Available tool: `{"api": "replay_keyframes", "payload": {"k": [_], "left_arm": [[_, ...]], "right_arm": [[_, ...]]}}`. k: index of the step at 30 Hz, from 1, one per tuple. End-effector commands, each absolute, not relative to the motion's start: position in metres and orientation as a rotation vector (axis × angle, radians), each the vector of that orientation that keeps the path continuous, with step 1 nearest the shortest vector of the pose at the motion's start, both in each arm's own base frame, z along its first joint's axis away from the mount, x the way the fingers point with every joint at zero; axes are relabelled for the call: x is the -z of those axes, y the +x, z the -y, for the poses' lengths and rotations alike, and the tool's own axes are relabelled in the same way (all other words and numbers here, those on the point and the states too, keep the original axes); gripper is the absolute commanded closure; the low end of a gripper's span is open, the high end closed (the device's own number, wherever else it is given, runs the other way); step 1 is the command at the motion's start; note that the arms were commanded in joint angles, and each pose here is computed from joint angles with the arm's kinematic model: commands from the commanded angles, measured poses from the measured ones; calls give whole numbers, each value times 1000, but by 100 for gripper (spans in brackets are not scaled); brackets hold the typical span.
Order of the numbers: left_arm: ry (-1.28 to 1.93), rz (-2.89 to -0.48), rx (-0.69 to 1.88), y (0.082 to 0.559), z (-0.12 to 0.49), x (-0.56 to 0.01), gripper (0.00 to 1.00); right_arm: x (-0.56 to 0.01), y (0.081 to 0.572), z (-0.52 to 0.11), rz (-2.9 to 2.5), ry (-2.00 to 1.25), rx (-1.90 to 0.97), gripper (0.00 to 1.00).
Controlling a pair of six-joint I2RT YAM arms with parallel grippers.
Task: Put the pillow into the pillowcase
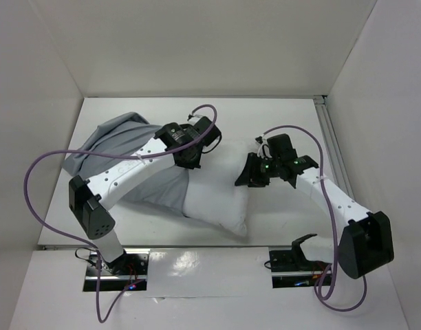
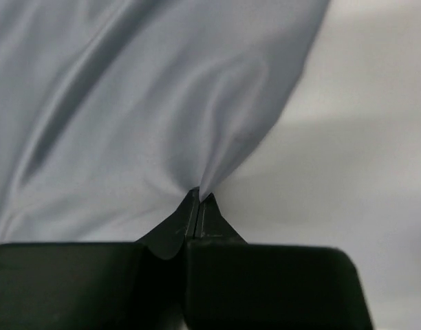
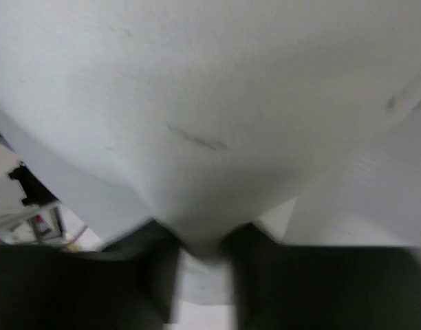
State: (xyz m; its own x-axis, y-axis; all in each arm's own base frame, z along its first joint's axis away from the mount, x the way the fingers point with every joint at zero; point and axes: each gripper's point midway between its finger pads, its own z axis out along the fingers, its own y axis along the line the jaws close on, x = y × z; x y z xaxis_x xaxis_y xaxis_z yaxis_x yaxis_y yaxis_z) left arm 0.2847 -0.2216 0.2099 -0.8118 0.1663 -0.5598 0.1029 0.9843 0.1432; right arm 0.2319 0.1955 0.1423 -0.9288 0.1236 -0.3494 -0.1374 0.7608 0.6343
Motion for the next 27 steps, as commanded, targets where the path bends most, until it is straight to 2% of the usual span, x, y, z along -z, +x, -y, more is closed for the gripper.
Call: {"api": "replay_keyframes", "payload": {"k": [1,2,3,5,6,8,9,11,12,13,15,18,21,24,26,27], "left_arm": [[219,-2498,-24,288,237,-234,100],[227,-2458,68,295,252,-251,100],[284,-2465,206,291,273,-259,100],[391,-2334,471,302,319,-305,100],[484,-2301,665,292,348,-324,100],[596,-2195,865,291,385,-359,100],[694,-2069,1052,288,418,-394,100],[686,-1962,1256,296,429,-428,100],[702,-1983,1343,296,437,-417,100],[749,-1919,1450,278,437,-436,100],[749,-1891,1472,279,445,-436,100],[772,-2003,1450,276,443,-402,100],[740,-2059,1329,282,425,-386,100],[688,-2178,1156,294,405,-347,99],[652,-2206,1038,305,390,-339,86],[651,-2213,1008,306,386,-339,74]], "right_arm": [[-157,255,-217,-2473,13,-1070,84],[-161,265,-219,-2443,27,-1072,95],[-176,273,-224,-2401,47,-1097,100],[-197,293,-232,-2314,53,-1136,100],[-220,305,-234,-2246,95,-1171,100],[-252,319,-236,-2143,118,-1234,100],[-279,331,-237,-2047,115,-1265,100],[-304,341,-236,-1969,180,-1310,100],[-315,345,-235,-1926,191,-1315,100],[-324,348,-237,-1904,205,-1312,100],[-321,356,-233,-1897,274,-1261,100],[-273,366,-218,-1960,429,-1175,100],[-238,373,-198,-1999,525,-1086,100],[-215,373,-184,-2043,579,-1058,100],[-211,370,-185,-2064,560,-1049,100],[-211,367,-183,-2071,544,-1037,100]]}}
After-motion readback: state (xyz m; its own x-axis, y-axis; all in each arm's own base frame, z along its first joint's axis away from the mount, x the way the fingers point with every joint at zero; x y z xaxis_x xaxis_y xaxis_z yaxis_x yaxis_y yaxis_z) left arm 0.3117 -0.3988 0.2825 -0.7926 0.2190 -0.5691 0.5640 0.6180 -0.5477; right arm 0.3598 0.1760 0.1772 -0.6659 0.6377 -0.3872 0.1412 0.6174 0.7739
